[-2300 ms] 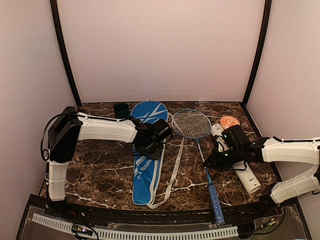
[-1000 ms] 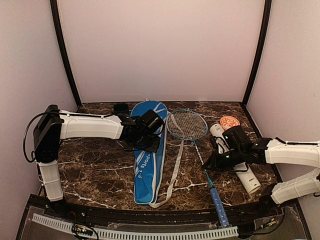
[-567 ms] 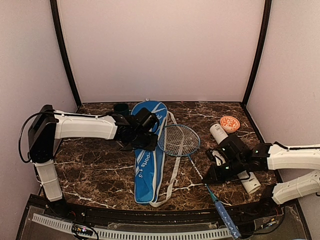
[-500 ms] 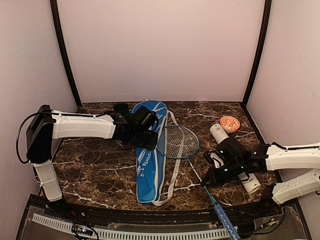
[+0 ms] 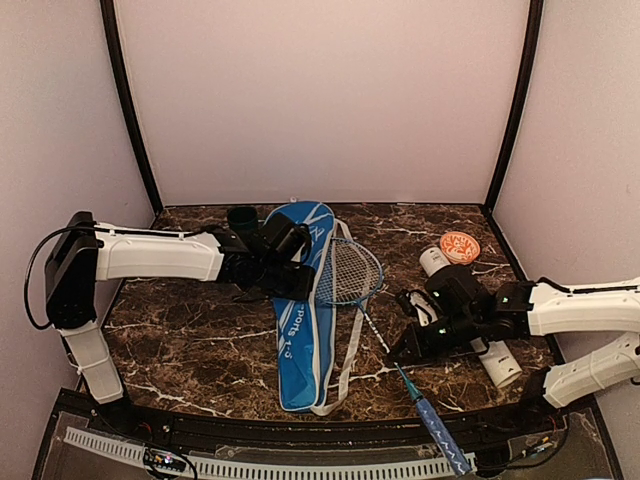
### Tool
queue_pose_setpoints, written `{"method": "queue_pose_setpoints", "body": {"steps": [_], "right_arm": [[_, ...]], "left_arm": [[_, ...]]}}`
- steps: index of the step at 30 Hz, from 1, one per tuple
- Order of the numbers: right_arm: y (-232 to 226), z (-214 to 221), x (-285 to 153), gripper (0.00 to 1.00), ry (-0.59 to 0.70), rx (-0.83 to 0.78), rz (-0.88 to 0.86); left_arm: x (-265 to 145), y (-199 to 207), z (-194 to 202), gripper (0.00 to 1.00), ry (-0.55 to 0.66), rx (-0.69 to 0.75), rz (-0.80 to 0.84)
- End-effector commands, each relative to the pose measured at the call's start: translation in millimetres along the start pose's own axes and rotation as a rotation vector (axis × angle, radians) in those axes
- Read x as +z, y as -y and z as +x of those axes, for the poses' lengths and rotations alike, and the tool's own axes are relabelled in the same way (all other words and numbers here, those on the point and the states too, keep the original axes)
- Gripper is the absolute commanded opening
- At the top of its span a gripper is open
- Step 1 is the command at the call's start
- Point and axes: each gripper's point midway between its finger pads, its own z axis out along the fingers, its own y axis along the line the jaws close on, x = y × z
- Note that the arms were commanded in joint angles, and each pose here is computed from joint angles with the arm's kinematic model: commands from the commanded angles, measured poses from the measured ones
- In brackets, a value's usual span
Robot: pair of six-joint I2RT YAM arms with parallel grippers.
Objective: Pack up the badminton gear
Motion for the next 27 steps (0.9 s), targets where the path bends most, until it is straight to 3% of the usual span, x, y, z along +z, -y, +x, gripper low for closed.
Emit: {"method": "queue_pose_setpoints", "body": {"steps": [1, 20, 27], "right_arm": [[-25.6, -20.8, -8.3, 0.0, 0.08, -0.041, -0.061], [-70.6, -104.9, 41.9, 0.0, 0.25, -0.069, -0.131], [-85.3, -112.4, 49.7, 0.0, 0.266, -0.092, -0.203]], "left_arm": [[-23.7, 11.3, -22.6, 0.0, 0.079, -0.011, 0.069], [-15.6, 45.8, -6.8, 0.0, 0.016, 0.05, 0.275], [-8.7, 59.2, 4.6, 0.0, -0.039, 0.097, 0.352]]}}
